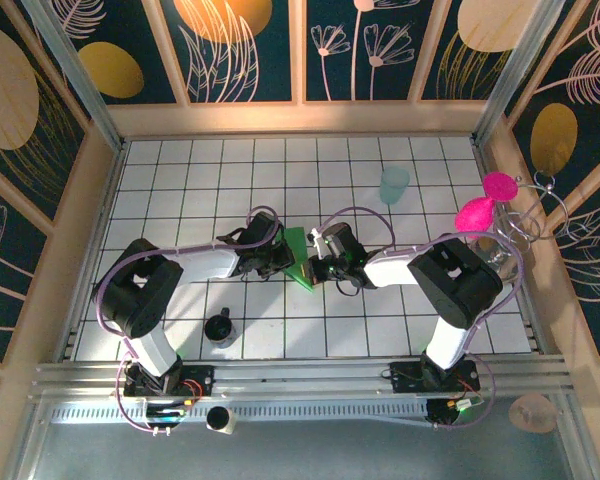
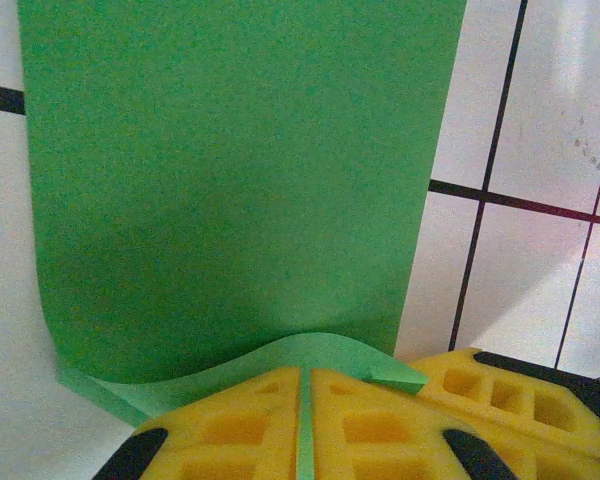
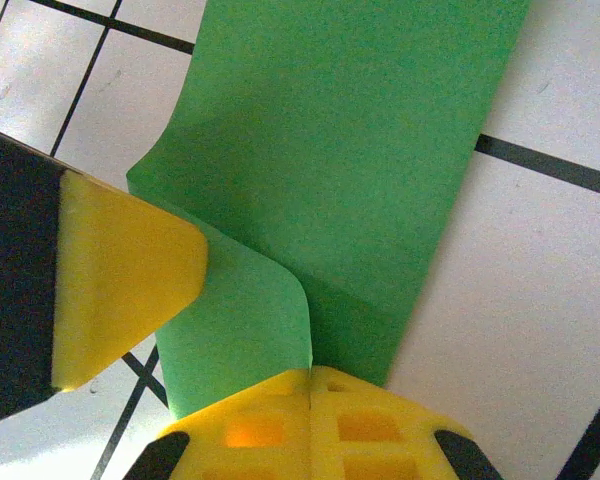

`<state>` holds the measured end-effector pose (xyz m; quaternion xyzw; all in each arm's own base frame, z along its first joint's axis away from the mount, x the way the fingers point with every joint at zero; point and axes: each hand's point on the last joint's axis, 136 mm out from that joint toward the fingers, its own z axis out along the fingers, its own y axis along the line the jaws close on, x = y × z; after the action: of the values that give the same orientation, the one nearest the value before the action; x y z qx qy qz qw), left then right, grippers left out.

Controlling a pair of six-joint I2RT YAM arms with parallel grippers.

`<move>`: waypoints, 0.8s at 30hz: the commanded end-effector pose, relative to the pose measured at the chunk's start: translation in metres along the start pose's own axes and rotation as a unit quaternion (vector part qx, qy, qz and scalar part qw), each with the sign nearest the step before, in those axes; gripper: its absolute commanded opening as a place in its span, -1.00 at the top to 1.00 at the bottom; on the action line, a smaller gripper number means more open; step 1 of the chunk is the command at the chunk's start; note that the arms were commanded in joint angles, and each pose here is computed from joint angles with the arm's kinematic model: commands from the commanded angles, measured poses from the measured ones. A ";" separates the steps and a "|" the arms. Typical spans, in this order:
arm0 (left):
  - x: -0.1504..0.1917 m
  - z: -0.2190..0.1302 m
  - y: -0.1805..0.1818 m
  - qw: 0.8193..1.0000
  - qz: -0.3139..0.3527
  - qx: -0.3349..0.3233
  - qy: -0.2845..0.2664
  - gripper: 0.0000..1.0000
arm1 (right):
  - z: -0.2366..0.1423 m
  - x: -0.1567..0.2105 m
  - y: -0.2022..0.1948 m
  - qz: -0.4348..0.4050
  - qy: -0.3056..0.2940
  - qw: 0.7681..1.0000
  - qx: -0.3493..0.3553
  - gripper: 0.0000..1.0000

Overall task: Fold a paper plane with a square sheet of paper (pick it up from the middle)
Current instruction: Third fold the triangle at the center of the table.

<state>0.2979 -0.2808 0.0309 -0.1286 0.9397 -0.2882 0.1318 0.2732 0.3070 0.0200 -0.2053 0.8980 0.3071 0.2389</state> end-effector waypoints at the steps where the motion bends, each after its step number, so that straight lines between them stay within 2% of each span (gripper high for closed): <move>1: 0.005 0.002 0.009 1.000 -0.012 -0.016 0.006 0.75 | 0.005 0.016 -0.014 0.018 0.031 0.999 0.022 1.00; 24: 0.012 0.007 0.029 0.999 -0.018 -0.044 0.011 0.76 | 0.007 0.019 -0.017 0.023 0.036 0.999 0.024 1.00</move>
<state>0.2924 -0.2723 0.0213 -0.1390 0.9442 -0.2706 0.1262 0.2736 0.3071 0.0192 -0.2046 0.8981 0.3090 0.2369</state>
